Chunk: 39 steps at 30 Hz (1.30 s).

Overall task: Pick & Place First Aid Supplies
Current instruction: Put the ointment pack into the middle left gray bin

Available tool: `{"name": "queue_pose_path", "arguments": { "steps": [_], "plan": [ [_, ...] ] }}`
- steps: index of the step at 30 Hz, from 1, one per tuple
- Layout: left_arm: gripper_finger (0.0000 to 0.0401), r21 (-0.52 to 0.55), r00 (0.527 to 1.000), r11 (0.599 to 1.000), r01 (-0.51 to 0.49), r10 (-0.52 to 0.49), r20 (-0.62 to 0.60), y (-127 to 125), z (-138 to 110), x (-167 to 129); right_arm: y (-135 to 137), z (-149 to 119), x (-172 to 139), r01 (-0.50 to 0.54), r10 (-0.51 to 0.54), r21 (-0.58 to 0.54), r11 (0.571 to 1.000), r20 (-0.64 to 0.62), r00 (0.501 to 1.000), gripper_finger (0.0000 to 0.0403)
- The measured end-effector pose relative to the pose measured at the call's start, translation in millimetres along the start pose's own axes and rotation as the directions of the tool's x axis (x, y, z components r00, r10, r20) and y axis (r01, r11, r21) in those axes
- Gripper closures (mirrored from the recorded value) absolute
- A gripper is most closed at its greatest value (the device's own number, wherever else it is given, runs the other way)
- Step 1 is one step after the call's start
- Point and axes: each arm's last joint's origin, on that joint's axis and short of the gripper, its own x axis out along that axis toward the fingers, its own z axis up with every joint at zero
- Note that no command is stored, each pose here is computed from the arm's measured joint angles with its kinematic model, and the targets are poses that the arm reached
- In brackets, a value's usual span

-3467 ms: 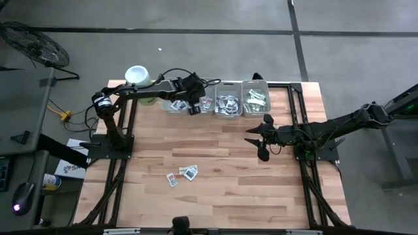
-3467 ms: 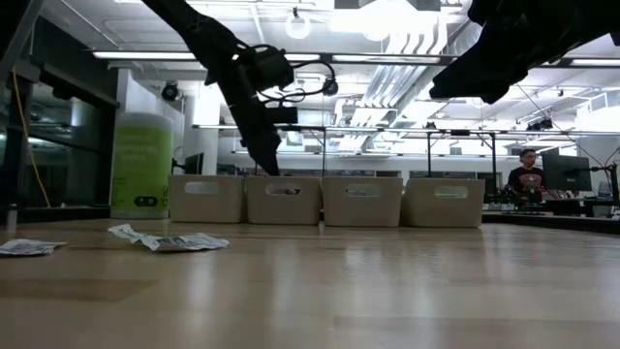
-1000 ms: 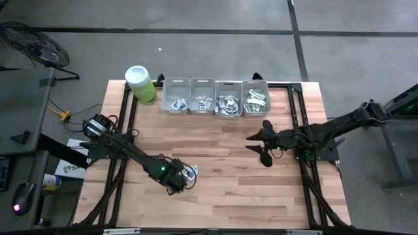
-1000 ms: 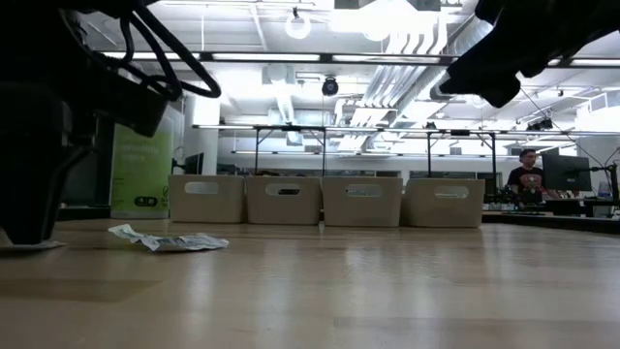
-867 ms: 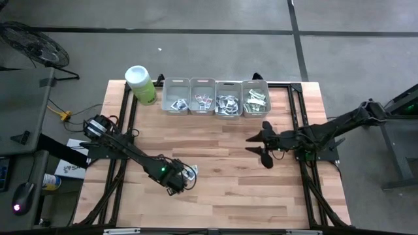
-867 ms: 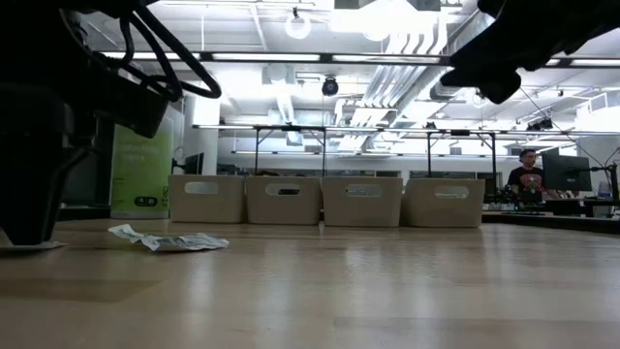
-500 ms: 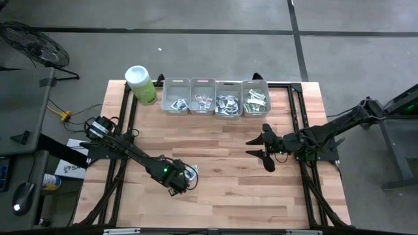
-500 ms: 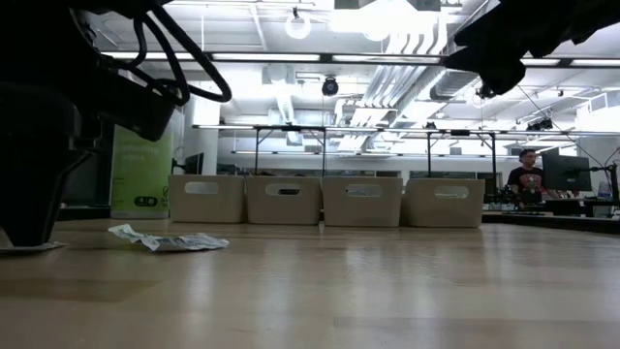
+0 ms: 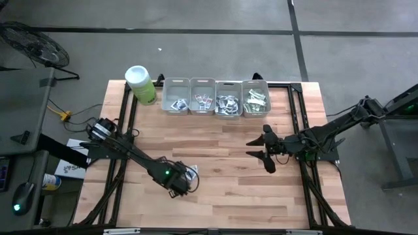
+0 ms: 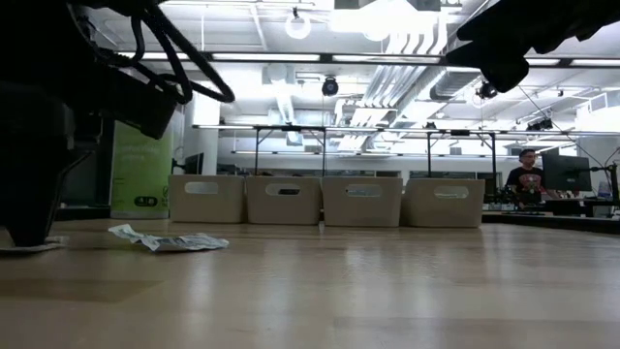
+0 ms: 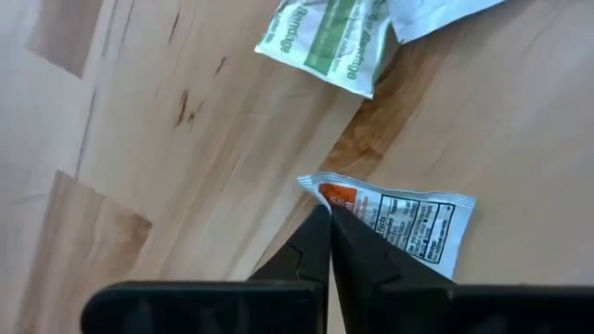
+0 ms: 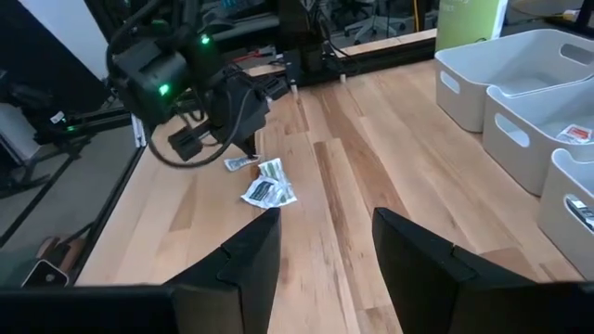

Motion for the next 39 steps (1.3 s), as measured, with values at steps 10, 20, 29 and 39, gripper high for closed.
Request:
{"name": "queue_pose_path", "arguments": {
  "steps": [10,20,29,39],
  "plan": [
    [0.0400,0.094,0.972,0.972,-0.215,0.203,0.121,-1,14,-53,-1,-1,0,0.025,-0.025,-0.007,1.000,-0.006,1.000,0.0237],
    [0.0401,0.088,0.849,0.904,-0.419,0.355,0.392,11,48,-86,-1,-2,0,0.027,-0.027,-0.010,1.000,-0.011,1.000,0.0237],
    [0.0401,0.031,0.700,0.797,-0.604,0.511,0.499,40,86,-88,-3,-3,0,0.073,-0.073,-0.021,0.997,-0.010,0.997,0.0237],
    [0.0401,0.068,0.649,0.709,-0.702,0.597,0.471,84,137,-83,-5,-2,0,0.131,-0.130,-0.054,0.990,0.012,0.991,0.0237]
  ]
}}
